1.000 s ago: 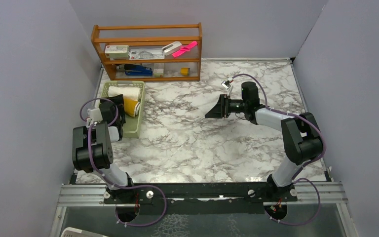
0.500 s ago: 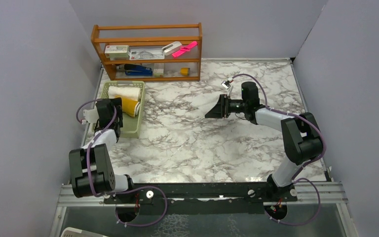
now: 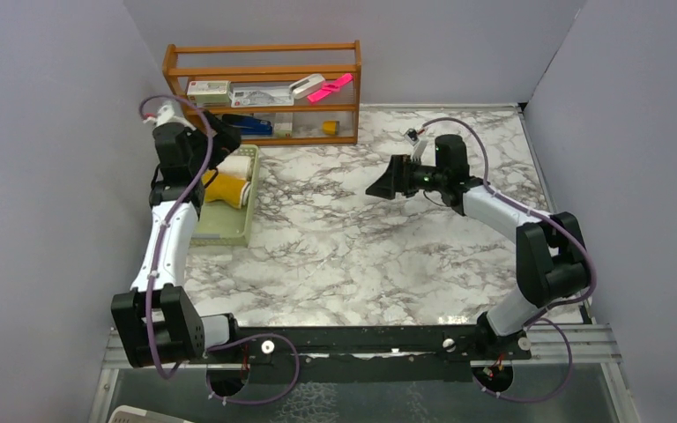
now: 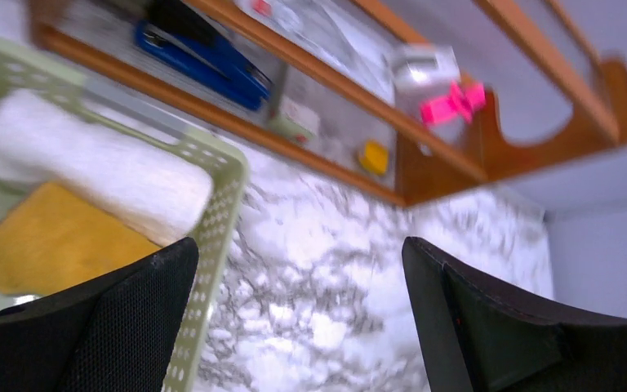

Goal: Roll the towels
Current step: Reset both arms

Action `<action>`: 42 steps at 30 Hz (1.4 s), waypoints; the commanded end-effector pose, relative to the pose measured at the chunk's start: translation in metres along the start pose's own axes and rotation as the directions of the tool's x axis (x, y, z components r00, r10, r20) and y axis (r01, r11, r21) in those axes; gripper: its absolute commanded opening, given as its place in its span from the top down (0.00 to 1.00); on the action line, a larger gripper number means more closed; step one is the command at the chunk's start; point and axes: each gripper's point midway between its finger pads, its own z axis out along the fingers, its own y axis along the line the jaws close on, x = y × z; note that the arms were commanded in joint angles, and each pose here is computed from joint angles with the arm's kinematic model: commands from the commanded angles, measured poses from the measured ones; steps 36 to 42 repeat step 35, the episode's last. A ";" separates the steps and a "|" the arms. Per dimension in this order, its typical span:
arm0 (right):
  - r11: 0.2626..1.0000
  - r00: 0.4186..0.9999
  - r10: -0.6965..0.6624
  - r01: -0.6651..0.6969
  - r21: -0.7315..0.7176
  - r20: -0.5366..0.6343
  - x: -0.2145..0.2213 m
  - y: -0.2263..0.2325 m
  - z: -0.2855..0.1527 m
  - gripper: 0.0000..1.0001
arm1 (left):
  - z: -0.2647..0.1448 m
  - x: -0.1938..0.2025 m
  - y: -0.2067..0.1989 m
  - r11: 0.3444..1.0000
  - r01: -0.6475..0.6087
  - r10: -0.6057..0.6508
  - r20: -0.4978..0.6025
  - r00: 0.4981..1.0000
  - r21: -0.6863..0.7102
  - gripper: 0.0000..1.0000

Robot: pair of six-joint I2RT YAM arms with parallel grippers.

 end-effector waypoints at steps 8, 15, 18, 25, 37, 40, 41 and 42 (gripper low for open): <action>0.935 0.989 -0.055 0.001 0.356 0.140 -0.063 -0.025 -0.028 0.04 | -0.056 0.090 -0.067 0.753 -0.516 0.605 -0.121 0.787 0.408 0.01; 0.917 0.971 -0.142 0.057 0.394 0.190 -0.071 -0.016 -0.048 0.04 | -0.087 0.084 -0.059 0.660 -0.634 0.687 0.018 0.726 0.404 0.01; 0.924 0.965 -0.165 0.079 0.373 0.205 -0.072 -0.007 -0.052 0.03 | -0.090 0.085 -0.060 0.655 -0.633 0.685 0.029 0.728 0.413 0.01; 0.938 0.949 -0.207 0.123 0.324 0.239 -0.075 0.010 -0.058 0.01 | -0.095 0.087 -0.066 0.645 -0.620 0.680 0.035 0.733 0.446 0.01; 0.946 0.926 -0.256 0.182 0.268 0.277 -0.072 0.028 -0.065 0.00 | -0.098 0.085 -0.070 0.641 -0.619 0.671 0.060 0.739 0.455 0.01; 0.946 0.926 -0.256 0.182 0.268 0.277 -0.072 0.028 -0.065 0.00 | -0.098 0.085 -0.070 0.641 -0.619 0.671 0.060 0.739 0.455 0.01; 0.946 0.926 -0.256 0.182 0.268 0.277 -0.072 0.028 -0.065 0.00 | -0.098 0.085 -0.070 0.641 -0.619 0.671 0.060 0.739 0.455 0.01; 0.946 0.926 -0.256 0.182 0.268 0.277 -0.072 0.028 -0.065 0.00 | -0.098 0.085 -0.070 0.641 -0.619 0.671 0.060 0.739 0.455 0.01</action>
